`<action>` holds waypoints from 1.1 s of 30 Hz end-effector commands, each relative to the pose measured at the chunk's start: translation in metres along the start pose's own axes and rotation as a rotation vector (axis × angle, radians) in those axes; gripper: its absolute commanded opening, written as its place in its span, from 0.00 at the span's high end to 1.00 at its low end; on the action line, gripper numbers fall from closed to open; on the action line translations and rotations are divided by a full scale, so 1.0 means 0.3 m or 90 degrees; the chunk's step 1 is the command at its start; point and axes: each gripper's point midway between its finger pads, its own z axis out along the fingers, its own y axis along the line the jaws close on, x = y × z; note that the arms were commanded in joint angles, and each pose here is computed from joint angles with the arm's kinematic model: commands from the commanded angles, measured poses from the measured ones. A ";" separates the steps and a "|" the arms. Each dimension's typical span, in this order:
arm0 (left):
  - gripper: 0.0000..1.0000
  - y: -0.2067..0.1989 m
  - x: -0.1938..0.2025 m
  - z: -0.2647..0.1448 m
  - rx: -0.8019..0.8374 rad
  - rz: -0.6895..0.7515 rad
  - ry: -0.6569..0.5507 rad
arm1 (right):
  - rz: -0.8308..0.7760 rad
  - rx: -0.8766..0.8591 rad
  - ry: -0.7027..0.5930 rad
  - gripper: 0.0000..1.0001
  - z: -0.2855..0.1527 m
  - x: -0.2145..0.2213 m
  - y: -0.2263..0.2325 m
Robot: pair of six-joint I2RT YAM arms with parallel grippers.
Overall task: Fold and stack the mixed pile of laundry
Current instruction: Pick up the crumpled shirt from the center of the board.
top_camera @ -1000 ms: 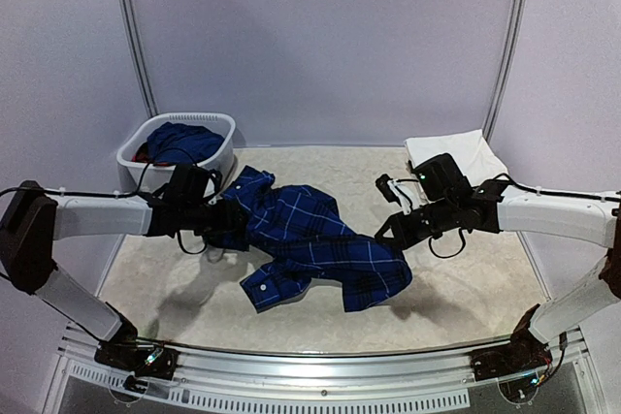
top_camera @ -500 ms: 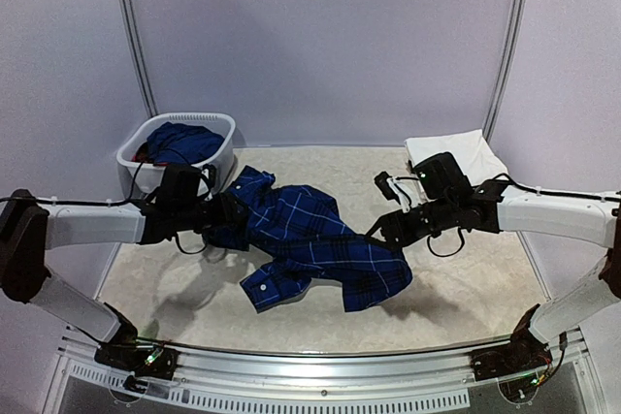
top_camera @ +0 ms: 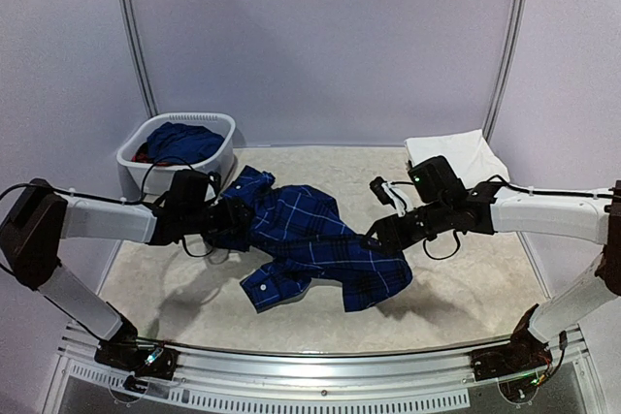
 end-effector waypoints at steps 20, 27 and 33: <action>0.35 -0.056 0.028 0.022 0.059 -0.003 -0.036 | -0.009 0.009 0.003 0.33 0.020 -0.021 0.014; 0.47 -0.124 -0.001 0.001 0.062 0.016 -0.048 | -0.008 0.012 0.006 0.33 0.021 -0.015 0.018; 0.84 -0.171 -0.050 -0.065 0.030 0.060 -0.085 | -0.015 0.006 0.010 0.33 0.034 -0.017 0.025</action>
